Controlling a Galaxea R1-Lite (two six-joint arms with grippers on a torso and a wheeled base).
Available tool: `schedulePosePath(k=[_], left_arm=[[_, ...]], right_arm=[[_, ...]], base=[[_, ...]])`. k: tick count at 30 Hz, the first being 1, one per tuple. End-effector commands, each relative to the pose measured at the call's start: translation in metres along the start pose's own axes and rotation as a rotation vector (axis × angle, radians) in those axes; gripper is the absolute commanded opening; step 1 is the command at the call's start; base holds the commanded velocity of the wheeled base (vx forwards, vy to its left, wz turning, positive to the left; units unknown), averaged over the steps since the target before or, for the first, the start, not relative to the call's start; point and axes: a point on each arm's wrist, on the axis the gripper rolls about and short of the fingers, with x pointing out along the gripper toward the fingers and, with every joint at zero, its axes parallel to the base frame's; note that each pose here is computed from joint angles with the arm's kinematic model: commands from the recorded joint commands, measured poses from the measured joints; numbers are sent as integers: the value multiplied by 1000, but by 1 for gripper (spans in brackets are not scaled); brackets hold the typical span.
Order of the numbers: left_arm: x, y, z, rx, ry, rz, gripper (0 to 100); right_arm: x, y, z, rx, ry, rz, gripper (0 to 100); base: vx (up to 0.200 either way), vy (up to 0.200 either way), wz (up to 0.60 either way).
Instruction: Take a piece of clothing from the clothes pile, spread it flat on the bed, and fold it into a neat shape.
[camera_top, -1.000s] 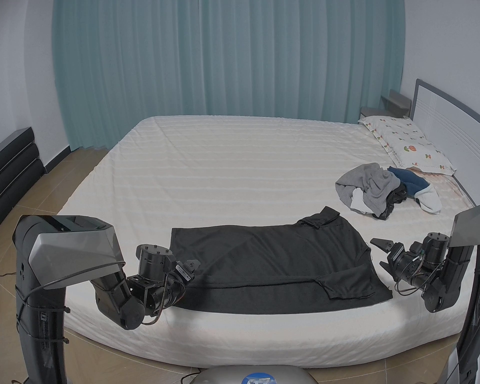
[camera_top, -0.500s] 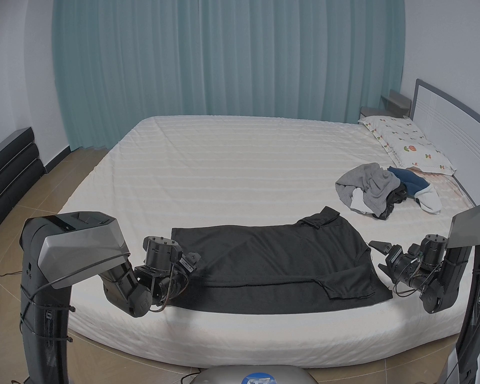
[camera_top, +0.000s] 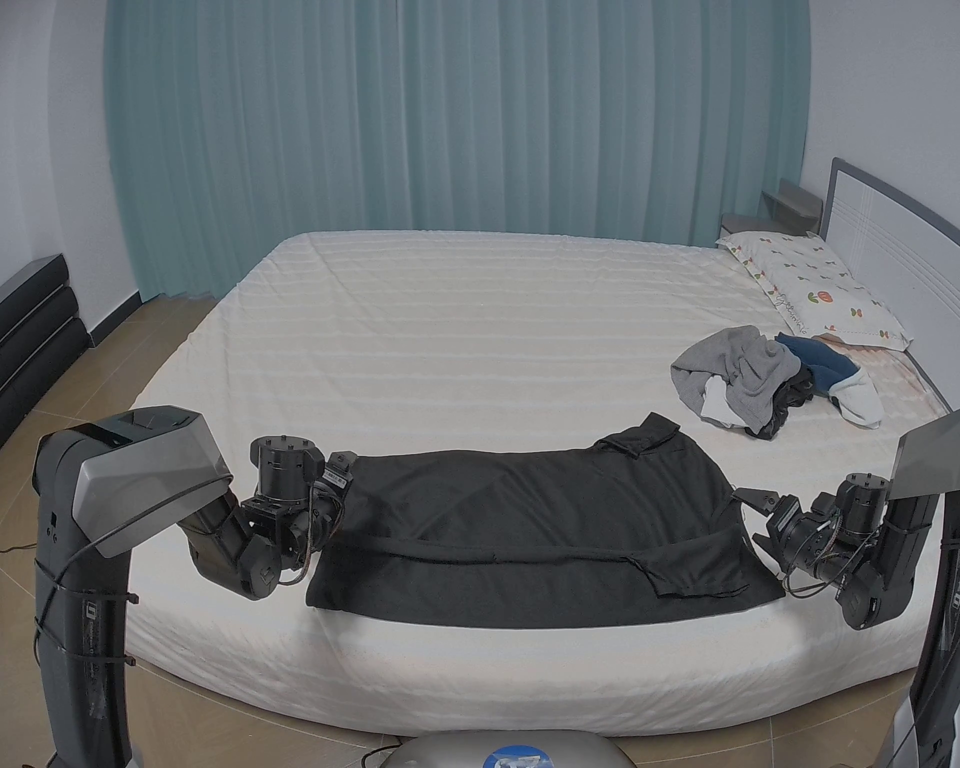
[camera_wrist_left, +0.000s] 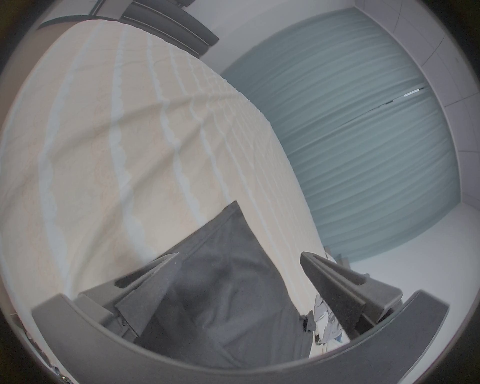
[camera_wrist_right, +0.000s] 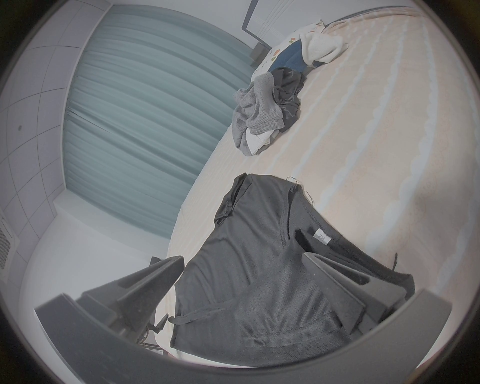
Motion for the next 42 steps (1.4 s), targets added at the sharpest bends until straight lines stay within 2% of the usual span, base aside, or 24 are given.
schedulePosePath(k=[1,6,10,14,17,18,19,23,24,29,34,42], left_arm=[[7,2,8,-17,-33,-26,100],[12,8,24,-36,-79,-45,100],[9,14,34,-46,-85,-26,100],[-2,17,35,-41,-70,-12,100],[-16,16,37,-32,-29,-17,100],[-16,16,37,-32,-29,-17,100],[-23,22,37,-32,12,-8,100],[-26,26,38,-34,32,-26,100],[-26,30,39,-36,27,-24,100],[-30,33,38,-34,31,-13,100],[-29,35,36,-30,36,-6,100],[-29,35,36,-15,36,-6,100]], right_arm=[[1,-2,-1,2,2,-1,100],[1,-2,-2,2,4,-1,100],[-3,4,-1,-1,0,11,100],[-8,24,-6,-26,7,50,100],[-10,49,-21,-57,50,112,100],[-10,49,-21,-57,50,112,100],[-5,60,-37,-72,94,118,100],[9,75,-61,-95,143,104,100],[19,83,-75,-109,176,86,100],[34,99,-97,-132,269,55,100],[49,110,-110,-145,338,17,100],[75,113,-124,-157,388,-19,100]], base=[[0,0,0],[0,0,0],[0,0,0],[0,0,0],[0,0,0],[0,0,0],[0,0,0],[0,0,0],[0,0,0],[0,0,0],[0,0,0],[0,0,0]])
